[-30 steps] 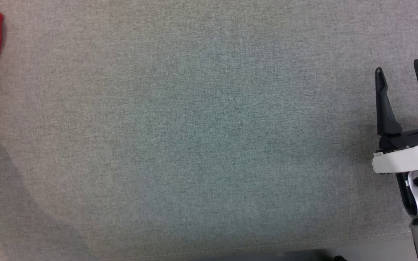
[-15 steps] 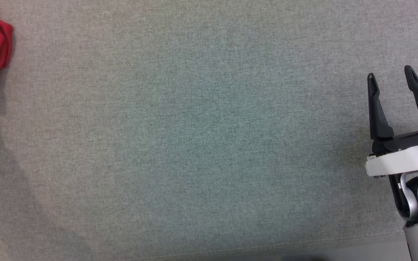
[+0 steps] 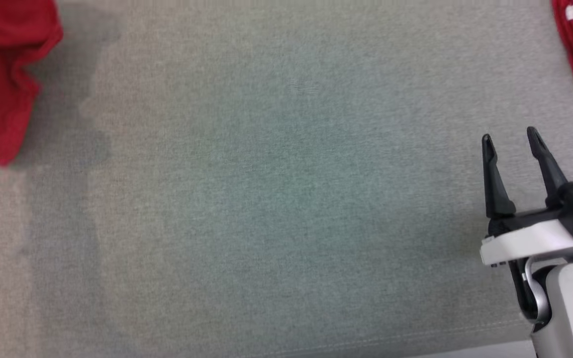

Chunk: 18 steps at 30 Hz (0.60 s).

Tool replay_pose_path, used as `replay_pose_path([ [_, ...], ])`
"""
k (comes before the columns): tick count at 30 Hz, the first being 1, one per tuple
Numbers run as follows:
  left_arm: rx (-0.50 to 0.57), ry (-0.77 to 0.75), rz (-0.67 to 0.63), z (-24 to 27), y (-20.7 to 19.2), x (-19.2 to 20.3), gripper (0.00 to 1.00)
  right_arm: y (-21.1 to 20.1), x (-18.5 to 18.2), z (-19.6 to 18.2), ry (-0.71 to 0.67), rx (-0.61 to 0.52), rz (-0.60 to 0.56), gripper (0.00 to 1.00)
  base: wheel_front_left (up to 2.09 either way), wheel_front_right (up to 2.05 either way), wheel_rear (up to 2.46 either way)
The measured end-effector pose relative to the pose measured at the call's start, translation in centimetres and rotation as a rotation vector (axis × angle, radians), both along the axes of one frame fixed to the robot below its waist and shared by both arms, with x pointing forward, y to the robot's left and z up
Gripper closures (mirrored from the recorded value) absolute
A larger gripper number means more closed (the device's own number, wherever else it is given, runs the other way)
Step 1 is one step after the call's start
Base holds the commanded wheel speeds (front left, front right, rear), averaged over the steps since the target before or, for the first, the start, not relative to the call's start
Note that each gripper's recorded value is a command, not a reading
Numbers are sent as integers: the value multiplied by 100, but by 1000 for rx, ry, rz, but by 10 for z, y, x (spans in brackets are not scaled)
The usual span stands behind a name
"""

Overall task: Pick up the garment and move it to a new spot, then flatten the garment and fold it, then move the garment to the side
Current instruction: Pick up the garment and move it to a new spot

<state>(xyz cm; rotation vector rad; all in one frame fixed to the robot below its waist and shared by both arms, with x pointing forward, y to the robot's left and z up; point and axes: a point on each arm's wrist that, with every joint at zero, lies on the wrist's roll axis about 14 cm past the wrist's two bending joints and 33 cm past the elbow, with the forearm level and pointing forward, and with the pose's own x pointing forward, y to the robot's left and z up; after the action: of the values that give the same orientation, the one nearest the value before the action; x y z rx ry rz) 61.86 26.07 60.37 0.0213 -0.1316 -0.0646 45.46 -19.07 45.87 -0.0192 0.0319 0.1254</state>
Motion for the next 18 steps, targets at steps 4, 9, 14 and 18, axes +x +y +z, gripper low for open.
replay_pose_path([
  [4,-1,-140,-124,63,-50,0,100,-12,-16,6,-7,13,-47,0,0,0,0],
  [9,-26,-289,-319,132,-136,-10,100,-31,-35,11,-14,32,-120,0,0,0,0],
  [14,-86,-343,-518,164,-225,-28,100,-51,-55,15,-14,44,-200,0,0,0,0],
  [18,-143,-335,-660,166,-289,-45,100,-65,-69,20,-21,45,-252,0,0,0,0],
])
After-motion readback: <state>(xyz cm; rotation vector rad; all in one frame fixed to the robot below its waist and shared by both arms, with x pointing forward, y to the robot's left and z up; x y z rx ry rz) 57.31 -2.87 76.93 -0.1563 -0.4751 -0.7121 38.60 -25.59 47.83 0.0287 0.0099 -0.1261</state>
